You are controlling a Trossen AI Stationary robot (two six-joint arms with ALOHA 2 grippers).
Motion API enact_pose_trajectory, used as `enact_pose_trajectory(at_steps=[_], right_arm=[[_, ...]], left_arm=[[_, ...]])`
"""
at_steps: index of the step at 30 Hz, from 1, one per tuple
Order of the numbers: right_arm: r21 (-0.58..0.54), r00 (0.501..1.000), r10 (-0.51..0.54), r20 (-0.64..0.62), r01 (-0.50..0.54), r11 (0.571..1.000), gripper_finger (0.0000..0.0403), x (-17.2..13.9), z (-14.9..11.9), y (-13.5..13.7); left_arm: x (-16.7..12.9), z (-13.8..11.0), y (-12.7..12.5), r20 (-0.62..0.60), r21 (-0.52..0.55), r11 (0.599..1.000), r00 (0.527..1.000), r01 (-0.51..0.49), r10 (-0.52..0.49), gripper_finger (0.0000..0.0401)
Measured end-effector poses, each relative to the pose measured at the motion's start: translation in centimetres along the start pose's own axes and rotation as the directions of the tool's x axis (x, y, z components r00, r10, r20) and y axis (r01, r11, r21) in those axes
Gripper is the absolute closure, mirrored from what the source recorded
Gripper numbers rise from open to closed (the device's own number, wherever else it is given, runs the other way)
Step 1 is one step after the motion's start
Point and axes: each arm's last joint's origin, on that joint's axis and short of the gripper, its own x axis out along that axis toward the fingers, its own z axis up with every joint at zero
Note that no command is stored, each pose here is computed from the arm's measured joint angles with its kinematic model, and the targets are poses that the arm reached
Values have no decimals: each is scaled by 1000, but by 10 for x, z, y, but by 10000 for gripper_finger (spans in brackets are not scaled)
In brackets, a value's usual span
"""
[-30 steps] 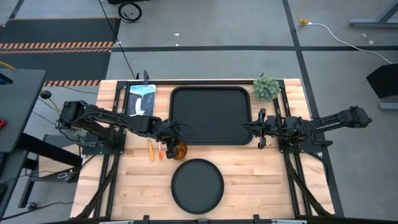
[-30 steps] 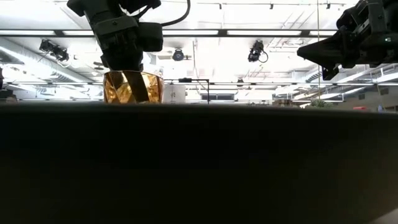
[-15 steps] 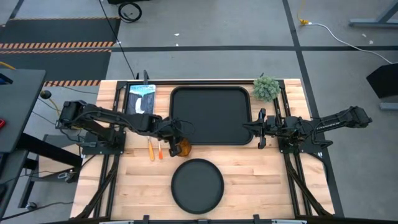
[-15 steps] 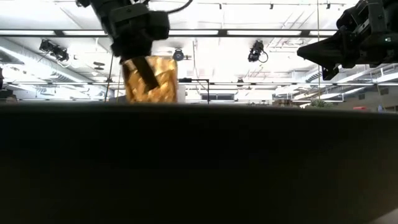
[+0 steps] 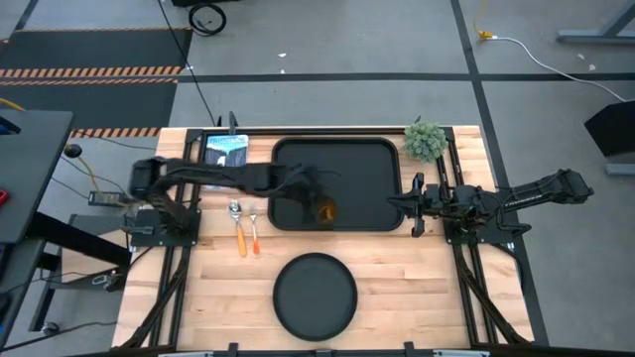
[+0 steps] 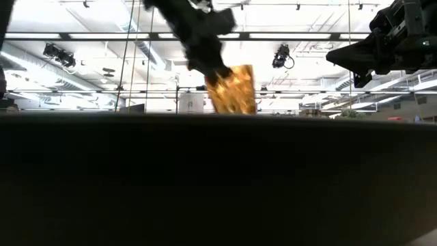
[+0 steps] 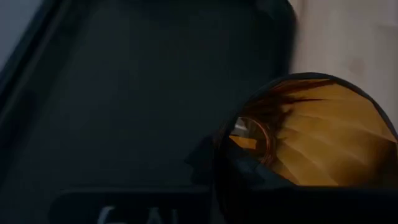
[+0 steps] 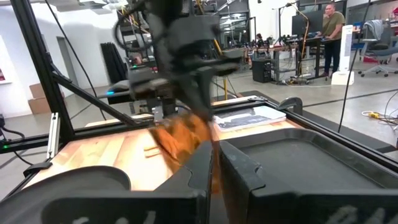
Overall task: Pick and place plate/cup/fork/spoon on tray
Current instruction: Put the brown cup on the black serving tray
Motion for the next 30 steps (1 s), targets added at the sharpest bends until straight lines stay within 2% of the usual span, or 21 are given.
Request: enact_pose_trajectory(at_steps=[6,15,20,25,30], right_arm=[[0,1000,0,2,0,1000,369,0,0,0],[0,1000,0,1,0,1000,369,0,0,0],[0,1000,0,2,0,1000,369,0,0,0],[1,1000,0,2,0,1000,369,0,0,0],[0,1000,0,1,0,1000,369,0,0,0]], left_arm=[[43,32,33,4,43,997,998,-63,62,381],[81,73,91,98,21,999,994,-39,37,381],[104,81,120,122,-19,999,992,-28,30,381],[134,79,138,105,-63,997,994,-33,39,381],[143,84,151,121,-112,994,992,-11,25,381]])
